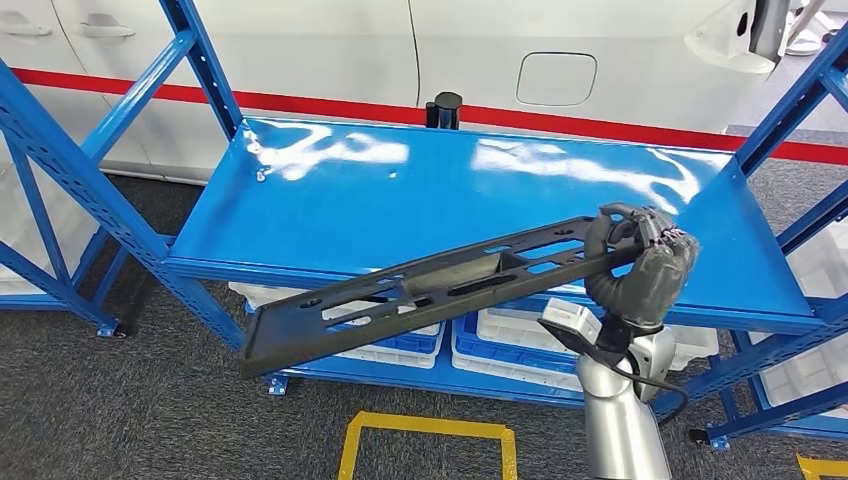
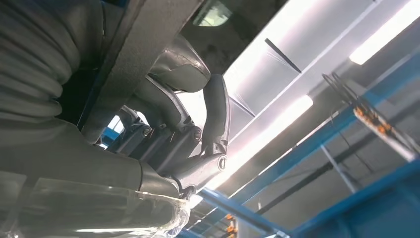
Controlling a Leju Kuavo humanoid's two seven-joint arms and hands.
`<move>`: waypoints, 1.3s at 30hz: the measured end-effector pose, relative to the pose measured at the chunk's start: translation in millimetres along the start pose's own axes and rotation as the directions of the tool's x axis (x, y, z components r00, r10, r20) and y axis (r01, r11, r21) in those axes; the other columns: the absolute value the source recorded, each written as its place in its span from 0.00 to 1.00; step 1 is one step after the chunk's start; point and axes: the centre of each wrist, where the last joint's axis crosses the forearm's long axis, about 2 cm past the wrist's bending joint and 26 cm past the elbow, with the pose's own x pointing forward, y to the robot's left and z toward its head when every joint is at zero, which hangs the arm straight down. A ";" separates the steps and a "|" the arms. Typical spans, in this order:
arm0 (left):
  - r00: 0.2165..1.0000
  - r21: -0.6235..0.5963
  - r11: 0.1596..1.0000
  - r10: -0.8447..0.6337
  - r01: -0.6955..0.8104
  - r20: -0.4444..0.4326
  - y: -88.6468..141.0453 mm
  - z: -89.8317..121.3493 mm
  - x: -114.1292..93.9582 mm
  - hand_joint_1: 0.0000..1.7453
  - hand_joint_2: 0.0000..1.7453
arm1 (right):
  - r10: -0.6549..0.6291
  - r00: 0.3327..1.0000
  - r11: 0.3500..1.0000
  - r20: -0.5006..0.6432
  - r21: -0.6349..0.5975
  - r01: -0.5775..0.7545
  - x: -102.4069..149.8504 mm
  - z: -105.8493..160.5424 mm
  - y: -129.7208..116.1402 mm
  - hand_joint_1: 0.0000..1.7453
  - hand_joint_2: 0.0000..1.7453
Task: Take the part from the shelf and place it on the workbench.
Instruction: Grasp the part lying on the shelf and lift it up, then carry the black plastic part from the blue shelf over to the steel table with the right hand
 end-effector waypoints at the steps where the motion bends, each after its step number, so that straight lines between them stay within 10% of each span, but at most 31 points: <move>1: 1.000 0.006 1.000 0.010 -0.010 -0.006 -0.2 0.2 -0.4 0.00 0.00 | -0.017 1.000 1.000 -0.014 -0.010 0.017 1.0 6.2 -2.1 1.00 1.00; 10: 0.997 0.069 0.995 0.069 -0.066 -0.033 -0.8 1.6 -2.8 0.00 0.00 | -0.052 0.991 0.998 -0.127 0.014 0.054 28.4 58.2 -18.5 1.00 1.00; 39: 0.991 0.090 0.989 0.123 -0.119 -0.042 -10.3 3.7 -1.3 0.00 0.00 | -0.104 0.971 0.995 -0.215 -0.019 0.102 25.4 72.7 -25.1 1.00 1.00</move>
